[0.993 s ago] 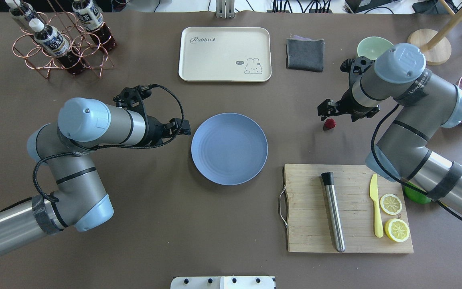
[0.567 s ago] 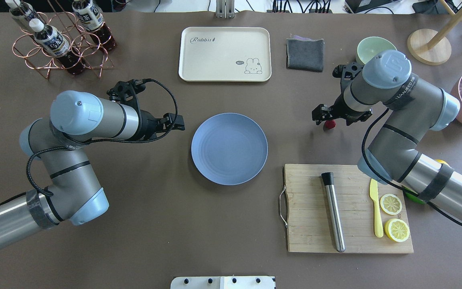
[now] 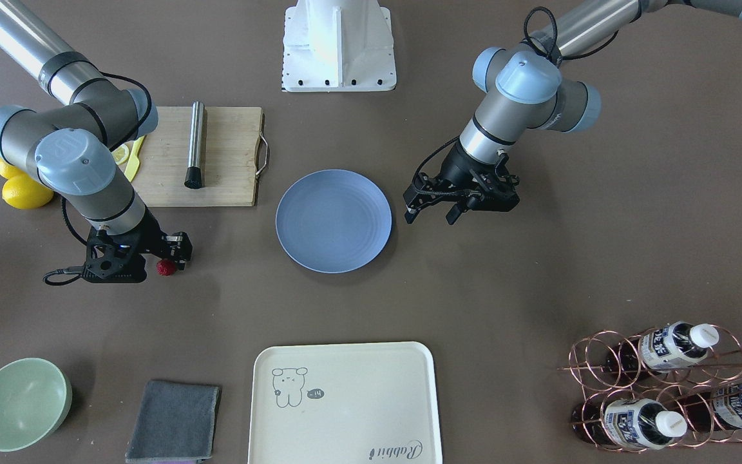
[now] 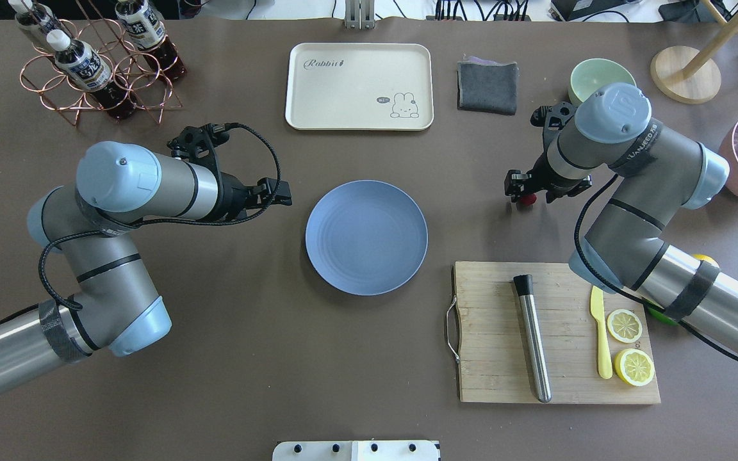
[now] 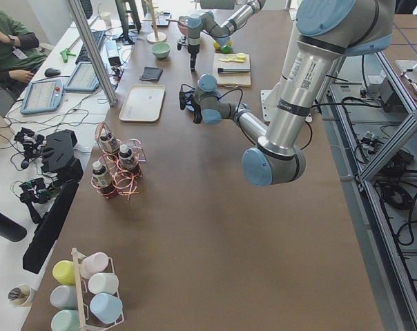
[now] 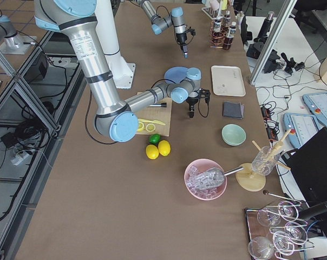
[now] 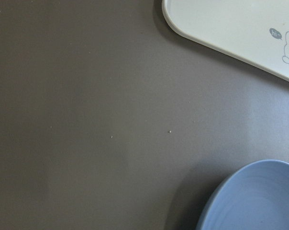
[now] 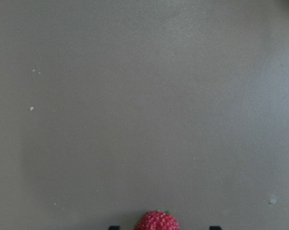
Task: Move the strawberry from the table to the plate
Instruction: 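Carry the strawberry over the plate with right gripper while left arm withdraws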
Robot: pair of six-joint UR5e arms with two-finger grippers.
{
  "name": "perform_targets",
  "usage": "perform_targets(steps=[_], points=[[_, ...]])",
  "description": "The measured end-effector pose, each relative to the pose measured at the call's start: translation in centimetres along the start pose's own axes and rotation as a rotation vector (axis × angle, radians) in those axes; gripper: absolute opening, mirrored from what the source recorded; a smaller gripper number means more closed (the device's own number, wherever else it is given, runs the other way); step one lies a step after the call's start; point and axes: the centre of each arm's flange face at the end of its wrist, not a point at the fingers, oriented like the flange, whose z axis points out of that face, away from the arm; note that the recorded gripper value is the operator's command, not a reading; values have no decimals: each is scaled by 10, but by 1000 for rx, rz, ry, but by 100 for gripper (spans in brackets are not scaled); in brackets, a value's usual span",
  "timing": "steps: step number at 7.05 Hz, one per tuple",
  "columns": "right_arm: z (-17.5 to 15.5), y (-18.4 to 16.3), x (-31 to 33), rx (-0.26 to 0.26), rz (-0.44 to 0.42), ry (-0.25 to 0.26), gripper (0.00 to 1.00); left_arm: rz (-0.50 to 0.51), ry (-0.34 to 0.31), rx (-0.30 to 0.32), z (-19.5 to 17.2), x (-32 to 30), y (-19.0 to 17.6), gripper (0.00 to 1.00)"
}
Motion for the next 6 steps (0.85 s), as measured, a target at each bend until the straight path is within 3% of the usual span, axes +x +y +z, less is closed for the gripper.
perform_targets(steps=[3,6], points=[[-19,-12,-14,24,-3,-32,0,13,-4,-7,-15,-4,-25,98],[-75,-22,-63,55,0,-137,0,198,-72,8,-53,-55,-94,98]])
